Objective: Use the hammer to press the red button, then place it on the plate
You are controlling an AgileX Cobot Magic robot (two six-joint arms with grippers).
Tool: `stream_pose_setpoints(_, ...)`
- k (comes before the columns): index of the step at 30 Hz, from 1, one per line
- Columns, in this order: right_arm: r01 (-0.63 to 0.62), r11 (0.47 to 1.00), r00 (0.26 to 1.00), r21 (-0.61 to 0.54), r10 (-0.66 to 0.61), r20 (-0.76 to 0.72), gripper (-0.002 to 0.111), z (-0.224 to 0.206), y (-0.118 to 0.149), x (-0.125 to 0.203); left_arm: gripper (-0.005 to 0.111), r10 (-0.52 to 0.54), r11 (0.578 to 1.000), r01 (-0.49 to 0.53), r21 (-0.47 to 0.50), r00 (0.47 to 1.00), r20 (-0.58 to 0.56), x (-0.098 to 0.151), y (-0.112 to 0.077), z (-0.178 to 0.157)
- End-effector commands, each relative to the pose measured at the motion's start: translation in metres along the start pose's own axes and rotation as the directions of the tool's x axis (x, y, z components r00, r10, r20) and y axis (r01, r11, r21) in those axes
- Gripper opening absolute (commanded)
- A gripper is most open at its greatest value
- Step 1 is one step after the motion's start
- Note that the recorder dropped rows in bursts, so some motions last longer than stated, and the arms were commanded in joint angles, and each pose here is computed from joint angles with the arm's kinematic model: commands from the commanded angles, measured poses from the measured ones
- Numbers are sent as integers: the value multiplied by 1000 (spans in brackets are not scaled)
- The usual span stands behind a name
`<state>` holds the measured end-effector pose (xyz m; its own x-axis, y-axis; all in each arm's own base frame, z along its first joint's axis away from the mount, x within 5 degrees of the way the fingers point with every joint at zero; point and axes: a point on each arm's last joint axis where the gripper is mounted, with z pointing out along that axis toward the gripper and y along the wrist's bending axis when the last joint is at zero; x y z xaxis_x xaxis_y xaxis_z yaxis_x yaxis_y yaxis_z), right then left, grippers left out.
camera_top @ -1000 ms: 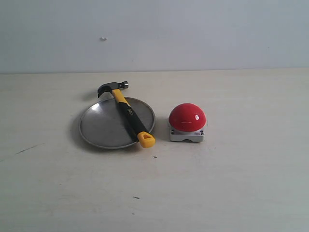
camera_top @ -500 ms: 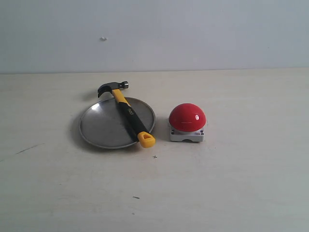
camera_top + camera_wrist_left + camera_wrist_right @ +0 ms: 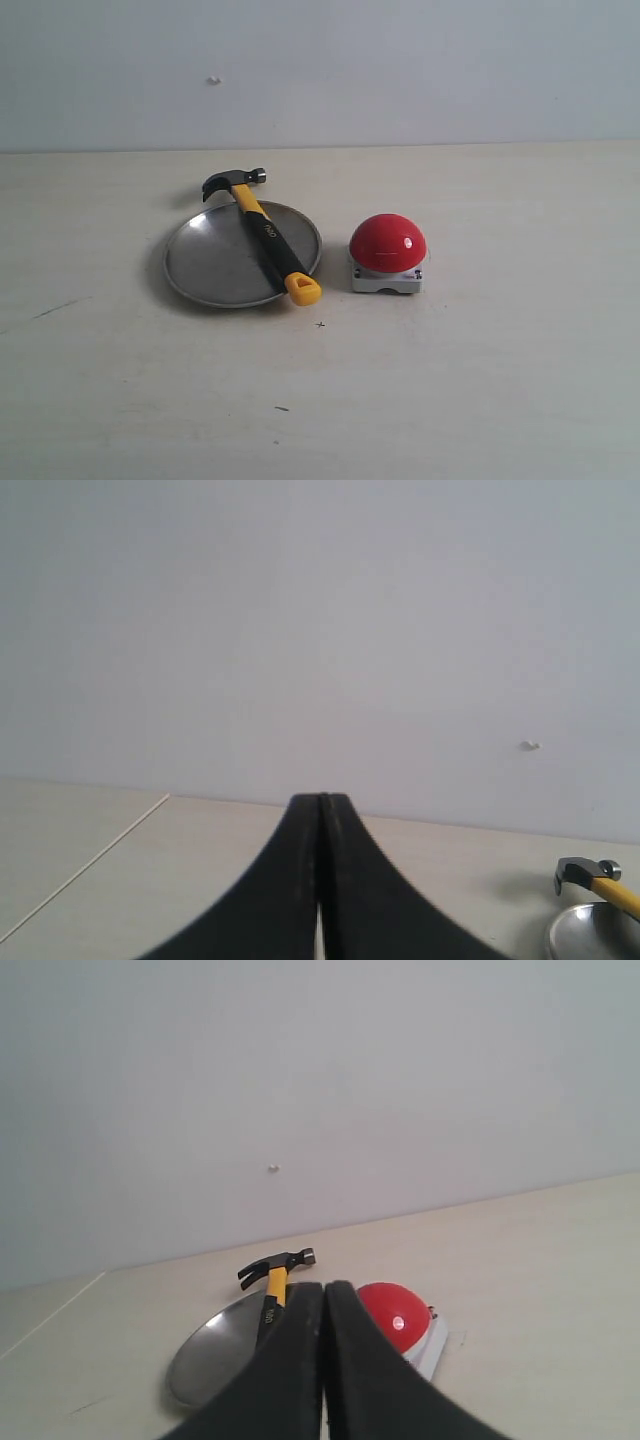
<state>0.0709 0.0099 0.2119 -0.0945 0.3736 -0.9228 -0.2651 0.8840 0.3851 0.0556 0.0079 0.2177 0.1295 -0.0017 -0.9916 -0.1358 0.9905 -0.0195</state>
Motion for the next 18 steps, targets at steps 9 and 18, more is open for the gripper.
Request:
stream_pose_setpoints(9,155,972,979,175,-175,101,0,-11,-8,-6,0,1,1000,-1,-5,1000,7,0,0,0)
stream_pose_setpoints(18,193,910,958,367,-255,129,0,-19,-11,-6,0,1,1000,-1,-5,1000,7,0,0,0)
